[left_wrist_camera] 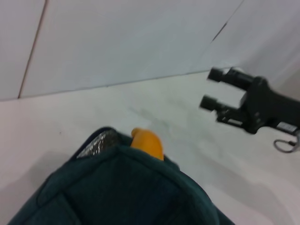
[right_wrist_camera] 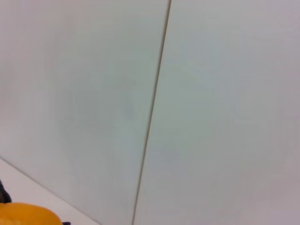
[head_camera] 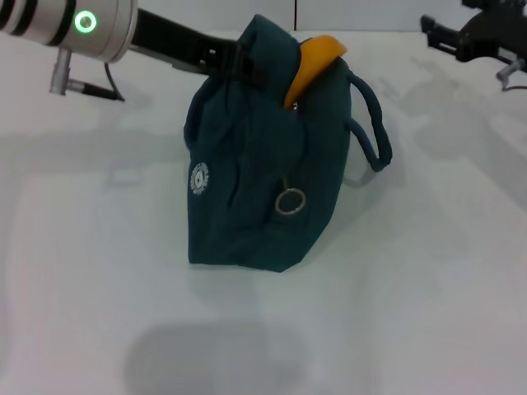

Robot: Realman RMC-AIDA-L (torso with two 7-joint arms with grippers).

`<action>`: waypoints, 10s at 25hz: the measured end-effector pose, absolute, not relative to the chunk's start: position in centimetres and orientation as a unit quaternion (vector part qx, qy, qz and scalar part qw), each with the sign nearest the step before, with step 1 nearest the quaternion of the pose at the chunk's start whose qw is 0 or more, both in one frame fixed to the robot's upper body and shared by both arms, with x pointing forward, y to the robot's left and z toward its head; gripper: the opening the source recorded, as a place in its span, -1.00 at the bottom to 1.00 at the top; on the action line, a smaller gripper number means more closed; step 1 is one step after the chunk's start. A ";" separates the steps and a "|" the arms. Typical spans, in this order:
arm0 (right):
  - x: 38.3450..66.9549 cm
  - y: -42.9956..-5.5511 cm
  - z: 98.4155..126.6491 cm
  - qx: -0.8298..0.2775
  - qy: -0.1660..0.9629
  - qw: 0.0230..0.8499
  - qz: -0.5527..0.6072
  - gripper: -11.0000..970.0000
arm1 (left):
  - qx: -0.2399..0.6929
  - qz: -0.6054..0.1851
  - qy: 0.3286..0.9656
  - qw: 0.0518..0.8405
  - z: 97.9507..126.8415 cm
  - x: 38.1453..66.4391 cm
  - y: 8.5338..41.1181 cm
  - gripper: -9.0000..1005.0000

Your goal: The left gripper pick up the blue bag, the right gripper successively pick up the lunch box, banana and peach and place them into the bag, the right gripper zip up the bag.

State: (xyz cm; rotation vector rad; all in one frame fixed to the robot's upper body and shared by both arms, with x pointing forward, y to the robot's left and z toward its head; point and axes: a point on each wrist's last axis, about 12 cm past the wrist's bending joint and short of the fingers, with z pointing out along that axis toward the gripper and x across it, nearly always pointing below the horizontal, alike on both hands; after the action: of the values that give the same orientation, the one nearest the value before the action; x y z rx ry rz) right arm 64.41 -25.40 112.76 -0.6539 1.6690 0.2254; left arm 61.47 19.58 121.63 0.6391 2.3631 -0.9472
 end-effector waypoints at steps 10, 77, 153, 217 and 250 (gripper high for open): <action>62.0 -22.4 110.7 -0.349 0.741 0.542 0.188 0.43 | 0.226 -0.352 0.872 0.254 121.5 61.3 20.1 -0.91; 57.4 -19.9 123.7 -0.387 0.587 0.704 0.097 0.33 | 0.181 -0.511 0.788 0.291 118.3 58.4 24.5 -0.91; 56.5 -19.4 109.8 -0.471 0.667 0.342 0.466 0.21 | 0.191 -0.475 0.813 0.277 116.1 60.9 21.6 -0.91; 54.6 -21.8 110.7 -0.437 0.623 0.471 0.445 -0.96 | 0.234 -0.472 0.793 0.305 115.7 60.5 21.1 -0.83; 56.6 -23.6 114.9 -0.476 0.674 0.361 0.435 -0.96 | 0.222 -0.504 0.720 0.423 113.5 55.6 27.4 0.22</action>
State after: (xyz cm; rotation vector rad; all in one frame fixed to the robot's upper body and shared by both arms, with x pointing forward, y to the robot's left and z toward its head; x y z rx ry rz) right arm 56.61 -23.61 114.90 -1.2269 1.7366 1.1200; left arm 55.62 27.43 113.53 0.5550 1.8011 -1.2605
